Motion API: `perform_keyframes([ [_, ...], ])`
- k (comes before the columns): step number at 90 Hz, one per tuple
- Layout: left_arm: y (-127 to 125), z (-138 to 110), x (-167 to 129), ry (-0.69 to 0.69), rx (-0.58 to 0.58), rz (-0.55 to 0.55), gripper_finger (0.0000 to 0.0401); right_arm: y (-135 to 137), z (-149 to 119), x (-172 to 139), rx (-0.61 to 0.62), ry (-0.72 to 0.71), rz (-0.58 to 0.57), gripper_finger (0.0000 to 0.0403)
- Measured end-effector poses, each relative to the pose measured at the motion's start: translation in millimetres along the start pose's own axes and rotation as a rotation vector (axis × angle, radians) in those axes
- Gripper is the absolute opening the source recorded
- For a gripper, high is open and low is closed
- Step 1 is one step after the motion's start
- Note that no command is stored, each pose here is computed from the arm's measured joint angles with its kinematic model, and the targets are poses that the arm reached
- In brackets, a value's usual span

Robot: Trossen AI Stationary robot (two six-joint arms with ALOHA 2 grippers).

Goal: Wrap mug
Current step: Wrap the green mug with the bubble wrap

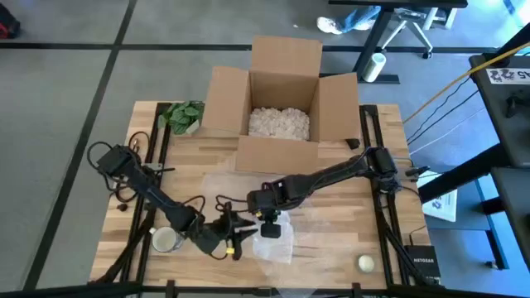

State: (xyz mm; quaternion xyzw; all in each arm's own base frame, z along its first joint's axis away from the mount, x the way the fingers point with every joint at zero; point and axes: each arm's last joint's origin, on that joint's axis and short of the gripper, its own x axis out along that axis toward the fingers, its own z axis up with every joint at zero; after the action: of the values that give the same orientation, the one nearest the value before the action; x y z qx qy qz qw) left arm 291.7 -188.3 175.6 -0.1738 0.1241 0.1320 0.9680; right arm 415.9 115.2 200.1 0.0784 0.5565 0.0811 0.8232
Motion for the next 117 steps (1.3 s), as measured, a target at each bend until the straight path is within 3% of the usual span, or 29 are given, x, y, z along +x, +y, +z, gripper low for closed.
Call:
perform_keyframes([
  [15,5.8,1.1,4.9,0.009,0.012,0.03,0.0093,2.9,-1.3,-6.5,0.001,0.005,0.003,0.0],
  [40,9.4,1.3,7.3,0.018,0.017,0.052,0.0093,15.1,13.9,-49.8,-0.009,0.001,-0.076,0.0],
  [55,9.7,1.3,7.3,0.019,0.02,0.055,0.0093,33.4,22.9,-71.0,-0.052,-0.08,-0.155,0.0],
  [66,10.1,1.5,7.7,0.02,0.021,0.056,0.0093,49.4,26.5,-79.4,-0.106,-0.144,-0.141,0.0],
  [83,10.3,1.6,7.6,0.013,0.02,0.064,0.0093,53.8,18.2,-64.2,-0.123,-0.099,-0.129,0.0],
  [92,10.6,1.9,7.6,0.003,0.018,0.076,0.0093,48.2,13.3,-48.1,-0.117,-0.068,-0.134,0.0],
  [104,10.2,2.2,7.3,-0.003,0.013,0.076,0.0093,36.9,9.0,-40.2,-0.091,-0.049,-0.222,0.0],
  [117,4.3,0.9,1.8,-0.009,0.005,0.047,0.0093,23.5,12.2,-38.8,-0.059,-0.032,-0.199,0.0],
])
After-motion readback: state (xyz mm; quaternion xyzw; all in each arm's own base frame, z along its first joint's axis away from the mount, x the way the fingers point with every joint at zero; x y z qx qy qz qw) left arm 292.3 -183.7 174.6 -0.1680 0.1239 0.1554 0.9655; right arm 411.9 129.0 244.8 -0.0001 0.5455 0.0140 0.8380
